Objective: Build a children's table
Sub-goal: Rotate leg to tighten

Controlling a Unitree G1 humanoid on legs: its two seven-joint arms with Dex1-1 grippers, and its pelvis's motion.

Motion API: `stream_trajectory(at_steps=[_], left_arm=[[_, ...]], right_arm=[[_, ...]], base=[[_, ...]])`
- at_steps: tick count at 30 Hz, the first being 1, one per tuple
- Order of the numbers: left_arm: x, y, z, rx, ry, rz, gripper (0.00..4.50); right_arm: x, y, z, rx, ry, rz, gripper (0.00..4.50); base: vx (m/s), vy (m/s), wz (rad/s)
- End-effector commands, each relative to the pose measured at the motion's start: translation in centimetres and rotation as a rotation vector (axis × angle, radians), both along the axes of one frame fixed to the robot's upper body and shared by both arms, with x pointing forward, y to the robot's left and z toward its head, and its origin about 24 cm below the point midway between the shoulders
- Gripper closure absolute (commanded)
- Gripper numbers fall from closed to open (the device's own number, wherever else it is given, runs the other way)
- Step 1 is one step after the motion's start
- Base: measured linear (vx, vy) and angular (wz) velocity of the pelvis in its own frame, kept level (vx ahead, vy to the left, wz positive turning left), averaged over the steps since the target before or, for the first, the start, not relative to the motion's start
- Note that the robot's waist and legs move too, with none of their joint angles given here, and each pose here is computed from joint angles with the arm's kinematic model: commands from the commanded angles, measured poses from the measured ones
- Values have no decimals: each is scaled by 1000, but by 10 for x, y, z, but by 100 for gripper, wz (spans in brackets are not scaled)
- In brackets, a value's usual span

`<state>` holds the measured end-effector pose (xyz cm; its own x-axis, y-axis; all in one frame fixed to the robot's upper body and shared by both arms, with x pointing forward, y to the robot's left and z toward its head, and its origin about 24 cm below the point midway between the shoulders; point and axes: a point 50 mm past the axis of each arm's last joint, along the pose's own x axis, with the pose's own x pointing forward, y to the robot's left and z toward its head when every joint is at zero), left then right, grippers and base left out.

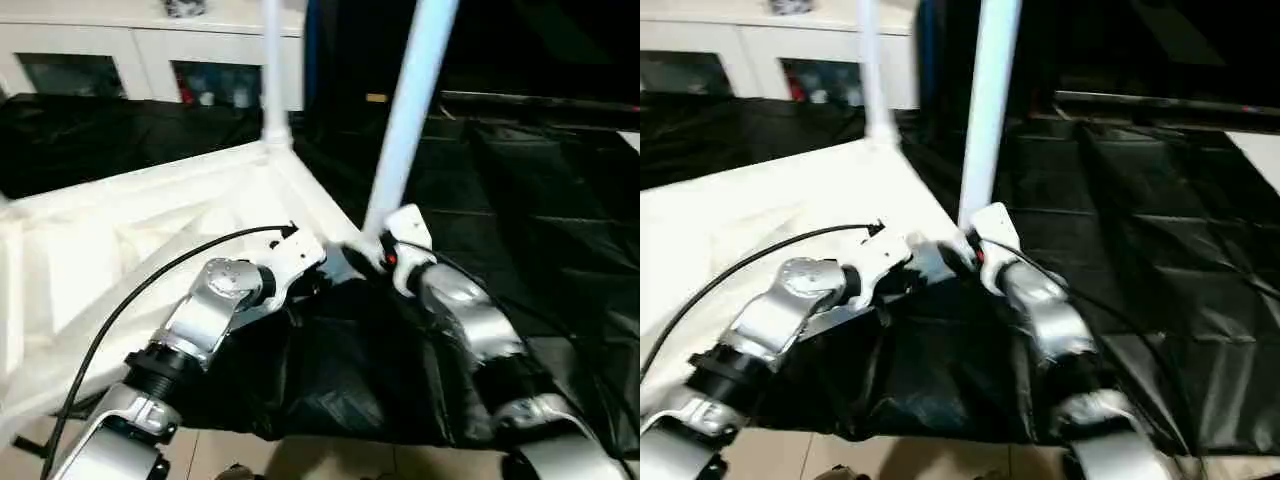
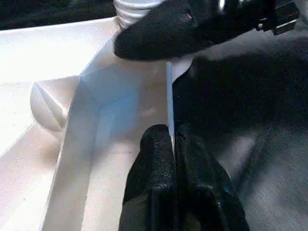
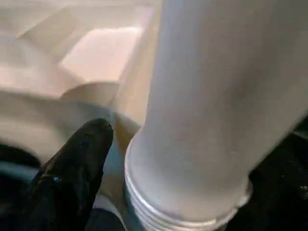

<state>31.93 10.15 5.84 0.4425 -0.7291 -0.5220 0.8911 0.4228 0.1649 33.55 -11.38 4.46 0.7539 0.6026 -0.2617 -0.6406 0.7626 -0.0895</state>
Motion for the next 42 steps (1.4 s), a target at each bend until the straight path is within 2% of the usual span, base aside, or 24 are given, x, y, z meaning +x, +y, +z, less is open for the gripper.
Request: stream_trajectory(at_steps=[1, 2, 3, 4, 7, 13, 14, 15, 18, 19, 22, 25, 27, 32, 42], left_arm=[[-5, -13, 12, -70, -49, -104, 450], [-7, -8, 11, -68, -29, -137, 450], [-7, -8, 11, -68, -29, -137, 450], [-10, -2, 11, -69, -12, -179, 450], [-14, 6, 12, -75, 17, -229, 450], [-19, 16, 14, -87, 62, -297, 450], [-20, 18, 14, -85, 73, -305, 450], [-21, 20, 14, -82, 84, -313, 450], [-22, 23, 14, -75, 101, -332, 450], [-23, 23, 14, -75, 104, -336, 450], [-23, 24, 14, -77, 107, -343, 450], [-24, 24, 14, -77, 109, -346, 450], [-24, 25, 14, -77, 111, -349, 450], [-25, 24, 13, -75, 118, -356, 450], [-26, 24, 12, -71, 119, -358, 450]], right_arm=[[-5, 4, 4, 6, -8, 94, 53], [-9, -5, 6, -12, -8, 152, 53], [-9, -5, 6, -12, -8, 152, 53], [-14, -16, 9, -31, -2, 221, 53], [-23, -29, 13, -50, 15, 334, 53], [-36, -37, 19, -64, 61, 489, 53], [-39, -37, 18, -74, 78, 517, 53], [-42, -37, 17, -85, 95, 543, 79], [-47, -37, 15, -103, 117, 585, 91], [-48, -36, 14, -106, 116, 589, 91], [-48, -33, 14, -105, 103, 588, 127], [-46, -31, 16, -103, 95, 583, 134], [-46, -30, 16, -105, 93, 582, 163], [-46, -26, 16, -121, 64, 583, 167], [-49, -20, 15, -78, 83, 604, 174]], base=[[0, 0, 0], [0, 0, 0], [0, 0, 0], [0, 0, 0], [0, 0, 0], [0, 0, 0], [0, 0, 0], [0, 0, 0], [0, 0, 0], [0, 0, 0], [0, 0, 0], [0, 0, 0], [0, 0, 0], [0, 0, 0], [0, 0, 0]])
